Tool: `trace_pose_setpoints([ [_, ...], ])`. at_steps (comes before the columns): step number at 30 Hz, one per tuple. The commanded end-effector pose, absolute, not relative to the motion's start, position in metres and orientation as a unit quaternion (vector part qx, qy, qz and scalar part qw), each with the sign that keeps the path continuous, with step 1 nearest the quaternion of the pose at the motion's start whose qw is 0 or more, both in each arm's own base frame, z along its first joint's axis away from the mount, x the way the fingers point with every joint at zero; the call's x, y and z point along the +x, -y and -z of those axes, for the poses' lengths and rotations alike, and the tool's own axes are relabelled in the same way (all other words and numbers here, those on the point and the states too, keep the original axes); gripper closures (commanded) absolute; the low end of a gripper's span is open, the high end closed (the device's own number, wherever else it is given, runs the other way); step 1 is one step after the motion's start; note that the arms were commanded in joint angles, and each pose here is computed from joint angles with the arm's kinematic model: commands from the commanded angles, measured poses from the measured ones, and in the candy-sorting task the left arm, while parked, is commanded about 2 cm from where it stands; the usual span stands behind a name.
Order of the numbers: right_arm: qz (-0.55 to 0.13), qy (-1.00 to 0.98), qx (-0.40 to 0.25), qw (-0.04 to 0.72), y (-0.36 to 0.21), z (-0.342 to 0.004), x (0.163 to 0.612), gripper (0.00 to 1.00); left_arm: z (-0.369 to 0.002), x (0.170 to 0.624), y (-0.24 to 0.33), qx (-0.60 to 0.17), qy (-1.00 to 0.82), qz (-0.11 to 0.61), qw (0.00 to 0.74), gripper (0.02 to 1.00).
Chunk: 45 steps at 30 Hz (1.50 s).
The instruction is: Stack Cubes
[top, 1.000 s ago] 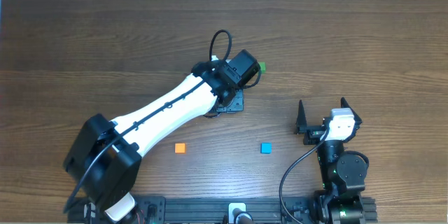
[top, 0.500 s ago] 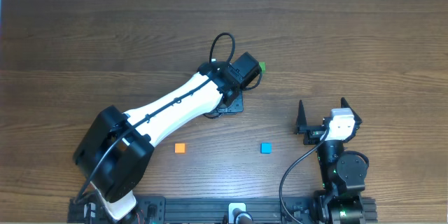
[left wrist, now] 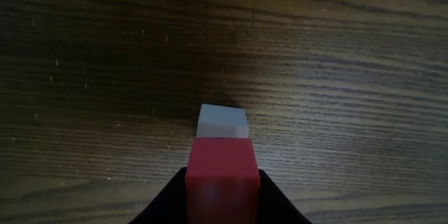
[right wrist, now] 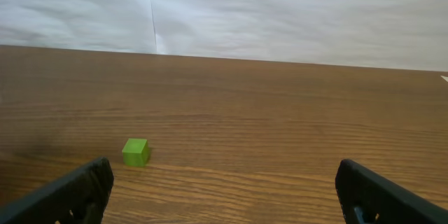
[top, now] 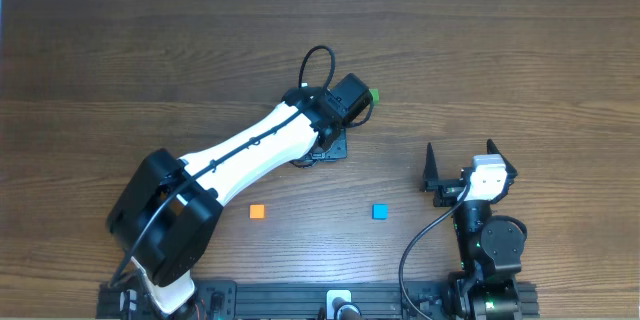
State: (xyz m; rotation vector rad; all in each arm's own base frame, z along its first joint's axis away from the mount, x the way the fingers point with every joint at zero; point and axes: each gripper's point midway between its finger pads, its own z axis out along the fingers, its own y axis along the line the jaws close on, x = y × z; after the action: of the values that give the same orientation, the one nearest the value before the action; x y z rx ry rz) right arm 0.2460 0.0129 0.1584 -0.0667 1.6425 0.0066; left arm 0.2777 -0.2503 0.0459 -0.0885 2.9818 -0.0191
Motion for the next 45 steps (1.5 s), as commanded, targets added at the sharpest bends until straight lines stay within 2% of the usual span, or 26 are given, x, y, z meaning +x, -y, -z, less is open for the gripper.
trace_pose_setpoints([
  [1, -0.001, -0.732, -0.030, 0.681, -0.012, -0.157, 0.246, 0.007, -0.033, 0.279, 0.244, -0.042, -0.996, -0.011, 0.073, 0.976],
  [39, -0.001, -0.732, -0.030, 0.681, -0.012, -0.157, 0.246, 0.007, -0.022, 0.278, 0.245, -0.046, -0.998, -0.001, 0.051, 0.972],
  [41, -0.001, -0.732, -0.030, 0.681, -0.012, -0.157, 0.246, 0.009, -0.022, 0.278, 0.246, -0.046, -0.998, 0.001, 0.050, 0.895],
  [42, -0.001, -0.732, -0.030, 0.681, -0.012, -0.157, 0.246, 0.007, -0.022, 0.277, 0.246, -0.046, -0.998, 0.002, 0.049, 0.785],
  [45, -0.001, -0.732, -0.030, 0.681, -0.012, -0.157, 0.246, 0.009, -0.022, 0.277, 0.246, -0.046, -0.998, 0.002, 0.049, 0.625],
])
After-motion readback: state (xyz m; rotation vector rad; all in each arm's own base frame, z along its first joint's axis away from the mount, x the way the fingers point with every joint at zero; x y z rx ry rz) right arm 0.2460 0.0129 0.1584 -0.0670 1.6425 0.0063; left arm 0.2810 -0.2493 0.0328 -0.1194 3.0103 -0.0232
